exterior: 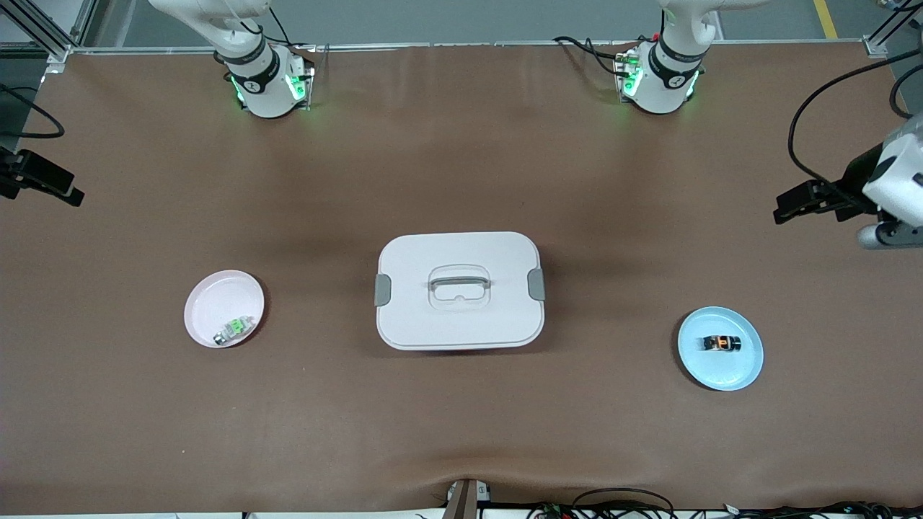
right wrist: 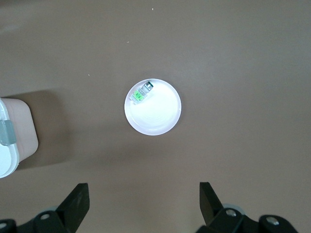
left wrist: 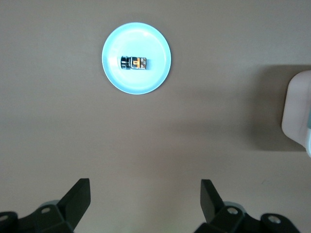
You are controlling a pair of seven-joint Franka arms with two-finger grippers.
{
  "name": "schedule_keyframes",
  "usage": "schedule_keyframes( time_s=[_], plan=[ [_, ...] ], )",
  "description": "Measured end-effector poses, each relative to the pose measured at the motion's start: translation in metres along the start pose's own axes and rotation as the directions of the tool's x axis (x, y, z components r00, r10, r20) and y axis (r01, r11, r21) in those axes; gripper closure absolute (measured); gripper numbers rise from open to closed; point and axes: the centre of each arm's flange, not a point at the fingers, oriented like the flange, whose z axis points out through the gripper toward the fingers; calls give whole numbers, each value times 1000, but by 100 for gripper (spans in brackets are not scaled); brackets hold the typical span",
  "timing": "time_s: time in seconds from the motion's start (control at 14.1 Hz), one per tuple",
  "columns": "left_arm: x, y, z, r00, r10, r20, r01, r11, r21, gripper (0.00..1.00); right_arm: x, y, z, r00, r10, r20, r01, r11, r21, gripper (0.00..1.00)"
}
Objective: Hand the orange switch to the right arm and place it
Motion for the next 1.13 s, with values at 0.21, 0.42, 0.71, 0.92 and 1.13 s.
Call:
schedule_keyframes(
  time_s=[0.21,0.42,0.71,0.92,1.13],
  plan=[
    [22,5,43,998,15,56,-15,1000,4,0,0,0,0,1000,0,0,0,1000,0,0],
    [43,5,73,998,22,56,-23,1000,15,0,0,0,0,1000,1,1,-1,1000,0,0],
    [69,-1,118,994,98,52,-100,994,49,0,0,0,1,1000,1,2,-1,1000,0,0],
    [87,-6,154,988,145,52,-147,988,44,0,0,1,1,1000,1,2,-1,1000,0,0],
    [102,-10,188,989,142,42,-144,989,41,0,0,1,1,1000,1,2,-1,1000,0,0]
  ],
)
